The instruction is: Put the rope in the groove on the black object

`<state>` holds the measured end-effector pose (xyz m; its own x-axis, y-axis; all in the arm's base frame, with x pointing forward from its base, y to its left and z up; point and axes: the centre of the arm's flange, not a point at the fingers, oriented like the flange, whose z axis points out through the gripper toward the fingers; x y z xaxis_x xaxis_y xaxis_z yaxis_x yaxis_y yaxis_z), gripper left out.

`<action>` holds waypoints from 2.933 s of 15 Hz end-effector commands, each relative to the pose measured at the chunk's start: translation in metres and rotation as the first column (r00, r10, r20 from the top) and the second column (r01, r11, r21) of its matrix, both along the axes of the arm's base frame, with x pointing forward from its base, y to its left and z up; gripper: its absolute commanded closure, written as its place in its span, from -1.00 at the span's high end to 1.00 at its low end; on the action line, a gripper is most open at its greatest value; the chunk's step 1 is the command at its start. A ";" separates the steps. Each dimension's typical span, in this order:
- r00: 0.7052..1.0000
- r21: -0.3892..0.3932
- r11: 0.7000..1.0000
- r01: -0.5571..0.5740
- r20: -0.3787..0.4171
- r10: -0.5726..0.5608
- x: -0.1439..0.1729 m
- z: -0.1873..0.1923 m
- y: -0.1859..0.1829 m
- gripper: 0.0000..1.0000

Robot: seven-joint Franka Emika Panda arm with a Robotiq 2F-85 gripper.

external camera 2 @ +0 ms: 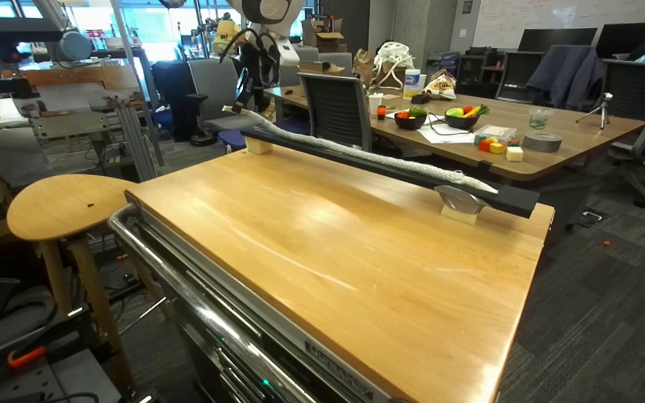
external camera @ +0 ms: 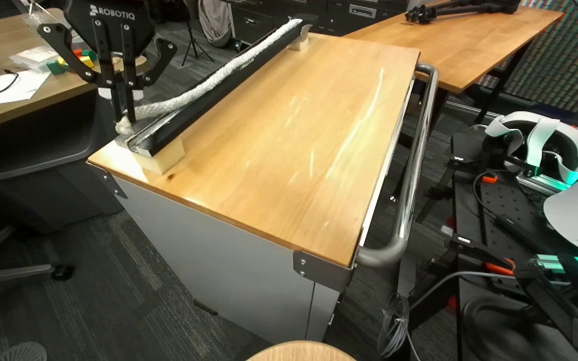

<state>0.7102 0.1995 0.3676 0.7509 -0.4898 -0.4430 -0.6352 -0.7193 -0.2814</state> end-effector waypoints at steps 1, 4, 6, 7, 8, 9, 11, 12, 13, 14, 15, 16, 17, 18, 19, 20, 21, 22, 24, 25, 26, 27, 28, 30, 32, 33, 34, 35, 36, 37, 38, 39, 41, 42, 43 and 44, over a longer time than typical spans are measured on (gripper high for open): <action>1.000 0.009 1.000 0.003 -0.026 -0.003 0.010 0.002 0.002 -0.96; 0.998 0.002 1.000 0.007 -0.061 -0.007 0.010 -0.008 0.000 -0.96; 0.996 0.007 1.000 0.013 -0.084 -0.012 0.009 -0.014 -0.002 -0.96; 0.995 0.011 1.000 0.014 -0.095 -0.013 0.009 -0.017 -0.004 -0.96; 0.994 0.012 1.000 0.019 -0.104 -0.018 0.008 -0.020 -0.007 -0.96; 0.994 0.016 1.000 0.024 -0.108 -0.022 0.008 -0.021 -0.010 -0.96; 0.994 0.009 0.999 0.036 -0.107 -0.034 0.009 -0.021 -0.015 -0.96; 0.994 0.001 0.999 0.046 -0.097 -0.045 0.009 -0.020 -0.017 -0.96; 0.995 -0.007 0.999 0.054 -0.087 -0.054 0.010 -0.018 -0.020 -0.96; 0.995 -0.014 0.998 0.061 -0.081 -0.062 0.010 -0.017 -0.022 -0.96; 0.995 -0.016 0.998 0.065 -0.077 -0.066 0.011 -0.017 -0.024 -0.96; 0.995 -0.018 0.998 0.065 -0.070 -0.066 0.012 -0.016 -0.024 -0.96; 0.996 -0.022 0.998 0.058 -0.060 -0.059 0.013 -0.016 -0.024 -0.96; 0.996 -0.027 0.998 0.060 -0.059 -0.061 0.013 -0.016 -0.024 -0.96; 0.997 -0.030 0.998 0.055 -0.051 -0.057 0.014 -0.015 -0.023 -0.96; 0.998 -0.030 0.998 0.046 -0.046 -0.048 0.015 -0.014 -0.022 -0.96; 0.998 -0.034 0.999 0.041 -0.044 -0.043 0.016 -0.012 -0.021 -0.96; 0.998 -0.035 0.999 0.040 -0.041 -0.042 0.016 -0.011 -0.021 -0.96; 0.999 -0.034 0.999 0.030 -0.036 -0.031 0.018 -0.010 -0.019 -0.96; 0.999 -0.034 0.999 0.019 -0.030 -0.020 0.019 -0.010 -0.018 -0.96; 1.000 -0.038 0.999 0.010 -0.027 -0.011 0.019 -0.010 -0.017 -0.96; 1.000 -0.041 0.999 0.002 -0.028 -0.004 0.020 -0.011 -0.016 -0.96; 1.000 -0.046 0.999 -0.010 -0.028 0.009 0.021 -0.011 -0.015 -0.96; 0.999 -0.053 0.998 -0.036 -0.038 0.034 0.022 -0.015 -0.014 -0.96; 0.997 -0.045 0.997 -0.060 -0.048 0.058 0.023 -0.020 -0.014 -0.96; 0.996 -0.041 0.997 -0.071 -0.054 0.069 0.023 -0.022 -0.014 -0.96; 0.995 -0.037 0.996 -0.087 -0.053 0.085 0.024 -0.023 -0.014 -0.96; 0.994 -0.035 0.994 -0.100 -0.054 0.098 0.024 -0.025 -0.014 -0.96; 0.993 -0.030 0.994 -0.108 -0.053 0.106 0.024 -0.026 -0.014 -0.96; 0.993 -0.024 0.993 -0.113 -0.046 0.112 0.024 -0.026 -0.013 -0.96; 0.992 -0.022 0.993 -0.120 -0.043 0.119 0.024 -0.025 -0.013 -0.96; 0.992 -0.018 0.992 -0.124 -0.038 0.124 0.025 -0.024 -0.012 -0.96; 0.991 -0.011 0.991 -0.135 -0.028 0.134 0.025 -0.022 -0.010 -0.96; 0.990 -0.009 0.990 -0.139 -0.023 0.138 0.026 -0.021 -0.009 -0.96; 0.989 -0.006 0.989 -0.145 -0.019 0.145 0.026 -0.019 -0.008 -0.96; 0.988 -0.003 0.988 -0.151 -0.015 0.151 0.026 -0.019 -0.007 -0.96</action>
